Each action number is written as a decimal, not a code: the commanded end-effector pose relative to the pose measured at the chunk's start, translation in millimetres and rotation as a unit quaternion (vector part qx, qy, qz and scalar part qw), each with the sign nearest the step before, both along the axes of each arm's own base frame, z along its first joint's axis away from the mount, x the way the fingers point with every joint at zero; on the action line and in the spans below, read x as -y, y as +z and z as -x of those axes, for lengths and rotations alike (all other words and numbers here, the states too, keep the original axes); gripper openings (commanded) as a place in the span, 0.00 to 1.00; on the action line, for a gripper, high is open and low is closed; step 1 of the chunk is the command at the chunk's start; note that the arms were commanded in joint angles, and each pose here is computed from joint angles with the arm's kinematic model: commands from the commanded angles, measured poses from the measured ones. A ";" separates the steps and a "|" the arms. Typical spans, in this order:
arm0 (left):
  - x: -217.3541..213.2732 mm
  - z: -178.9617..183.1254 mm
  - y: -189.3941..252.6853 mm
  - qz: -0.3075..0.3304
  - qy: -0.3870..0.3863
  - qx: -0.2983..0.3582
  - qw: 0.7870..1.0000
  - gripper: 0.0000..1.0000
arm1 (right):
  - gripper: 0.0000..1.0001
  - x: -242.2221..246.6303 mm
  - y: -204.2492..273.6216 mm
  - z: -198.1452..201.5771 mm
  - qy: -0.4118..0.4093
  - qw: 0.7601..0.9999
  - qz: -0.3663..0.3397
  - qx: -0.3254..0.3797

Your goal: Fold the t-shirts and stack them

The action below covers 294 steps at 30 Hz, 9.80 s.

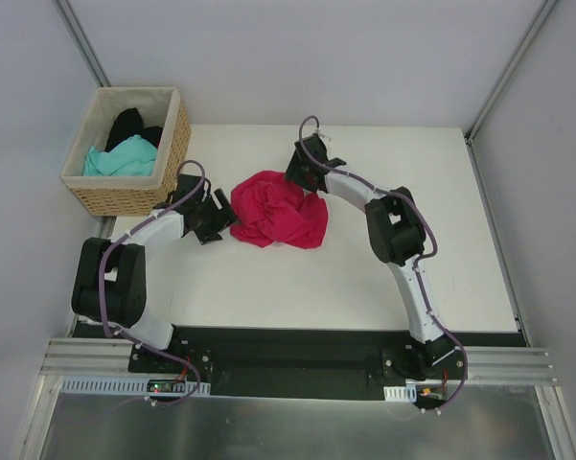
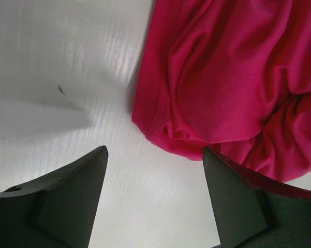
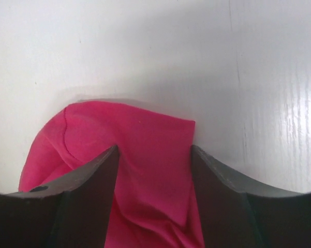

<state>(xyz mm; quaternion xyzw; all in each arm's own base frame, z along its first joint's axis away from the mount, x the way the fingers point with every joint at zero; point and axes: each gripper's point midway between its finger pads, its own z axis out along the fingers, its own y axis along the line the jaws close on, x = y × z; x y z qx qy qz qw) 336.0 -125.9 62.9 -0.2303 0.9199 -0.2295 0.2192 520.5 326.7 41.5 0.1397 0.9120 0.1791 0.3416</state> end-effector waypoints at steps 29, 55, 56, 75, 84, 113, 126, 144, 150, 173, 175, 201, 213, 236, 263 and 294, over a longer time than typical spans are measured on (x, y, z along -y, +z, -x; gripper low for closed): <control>-40.8 -56.7 236.0 -0.109 0.004 0.301 0.948 0.00 | 0.01 3.3 281.9 14.9 0.150 0.950 -0.067 0.267; -43.6 -14.6 479.0 -0.213 -0.091 0.552 0.801 0.00 | 0.01 129.9 460.8 119.6 0.115 0.897 0.001 0.427; -41.2 -18.9 481.3 -0.210 -0.094 0.554 0.800 0.00 | 0.01 134.6 474.5 120.4 0.102 0.893 0.001 0.438; 20.7 -110.3 522.0 -0.082 -0.151 0.624 0.762 0.00 | 0.01 189.7 535.2 115.2 0.015 0.857 0.078 0.510; 11.1 -97.7 563.7 -0.082 -0.161 0.693 0.697 0.00 | 0.01 212.2 588.8 122.8 -0.032 0.813 0.110 0.570; 212.7 -165.7 107.0 0.154 -0.188 0.217 0.946 0.45 | 0.01 83.4 331.6 150.4 0.201 0.925 0.117 0.301; 40.5 -66.1 103.1 0.037 -0.068 0.150 0.986 0.87 | 0.02 -48.0 167.2 44.4 0.217 0.959 0.111 0.144; 143.3 18.6 43.7 0.056 -0.134 0.090 0.985 0.81 | 0.96 169.8 201.8 44.1 0.072 0.987 0.126 0.065; 202.3 50.5 -5.3 0.054 -0.076 -0.005 0.996 0.61 | 0.96 198.3 172.4 103.8 0.081 0.988 0.133 0.009; 23.4 -25.7 -53.7 -0.129 -0.158 -0.006 0.979 0.01 | 0.95 191.3 82.5 138.7 0.108 0.982 0.137 -0.076; 15.5 -38.9 -52.1 -0.113 -0.169 -0.015 0.979 0.02 | 0.91 186.3 65.6 138.2 0.120 0.978 0.144 -0.092; -7.3 -35.3 43.3 -0.079 -0.089 -0.018 0.993 0.63 | 0.34 210.7 -15.9 138.4 0.040 0.959 0.215 -0.182; 46.1 63.0 12.9 -0.059 -0.145 -0.049 0.986 0.55 | 0.01 279.2 9.7 314.3 -0.065 0.925 0.226 -0.298; 37.0 92.0 8.0 -0.065 -0.058 -0.059 0.994 0.45 | 0.67 204.1 169.0 10.4 -0.050 0.994 0.073 0.064; 73.9 92.6 -17.9 -0.025 0.155 -0.072 0.985 0.38 | 0.66 215.7 110.2 17.9 -0.014 0.997 0.066 0.023; 64.7 88.2 -28.9 -0.023 0.138 -0.057 0.989 0.40 | 0.67 219.1 88.4 39.8 -0.015 0.997 0.073 -0.013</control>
